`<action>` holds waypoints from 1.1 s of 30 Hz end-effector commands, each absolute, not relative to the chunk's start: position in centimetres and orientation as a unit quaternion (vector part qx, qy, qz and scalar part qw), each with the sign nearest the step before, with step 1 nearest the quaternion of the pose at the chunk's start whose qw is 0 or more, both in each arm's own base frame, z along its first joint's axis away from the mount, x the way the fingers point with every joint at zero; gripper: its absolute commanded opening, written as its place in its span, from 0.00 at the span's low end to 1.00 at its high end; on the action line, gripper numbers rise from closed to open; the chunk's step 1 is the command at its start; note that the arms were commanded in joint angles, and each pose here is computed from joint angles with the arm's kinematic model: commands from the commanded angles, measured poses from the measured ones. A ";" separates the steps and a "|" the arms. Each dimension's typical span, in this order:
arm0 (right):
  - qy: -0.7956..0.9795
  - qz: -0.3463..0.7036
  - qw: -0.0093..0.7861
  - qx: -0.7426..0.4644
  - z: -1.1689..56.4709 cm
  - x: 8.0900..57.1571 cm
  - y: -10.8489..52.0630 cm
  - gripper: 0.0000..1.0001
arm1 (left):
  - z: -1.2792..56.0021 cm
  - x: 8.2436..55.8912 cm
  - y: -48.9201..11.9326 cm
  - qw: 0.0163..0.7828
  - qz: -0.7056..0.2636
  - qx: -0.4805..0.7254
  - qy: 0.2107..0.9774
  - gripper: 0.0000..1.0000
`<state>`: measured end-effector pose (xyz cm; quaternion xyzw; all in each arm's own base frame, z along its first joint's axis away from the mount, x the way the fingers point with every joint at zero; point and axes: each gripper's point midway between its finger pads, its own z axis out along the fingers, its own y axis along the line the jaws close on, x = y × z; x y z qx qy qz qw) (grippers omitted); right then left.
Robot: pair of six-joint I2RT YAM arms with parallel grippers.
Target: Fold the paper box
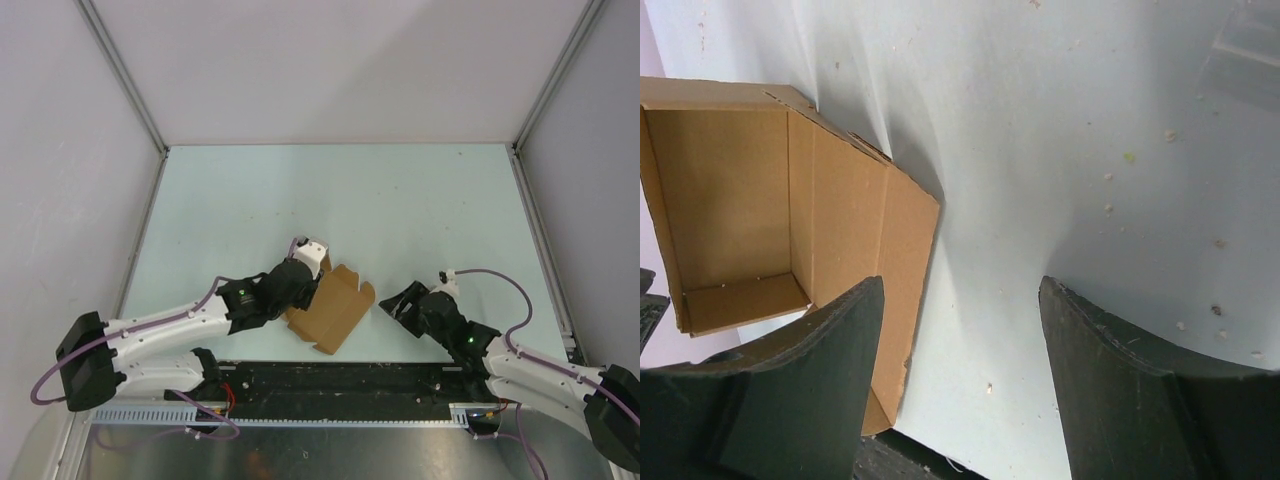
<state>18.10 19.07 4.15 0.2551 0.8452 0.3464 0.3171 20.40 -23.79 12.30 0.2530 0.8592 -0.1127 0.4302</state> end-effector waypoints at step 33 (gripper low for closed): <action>0.861 0.311 0.314 0.250 2.0 17.4 17.4 0.69 | 11.5 24.1 -24.7 0.451 -0.078 0.218 0.862 0.40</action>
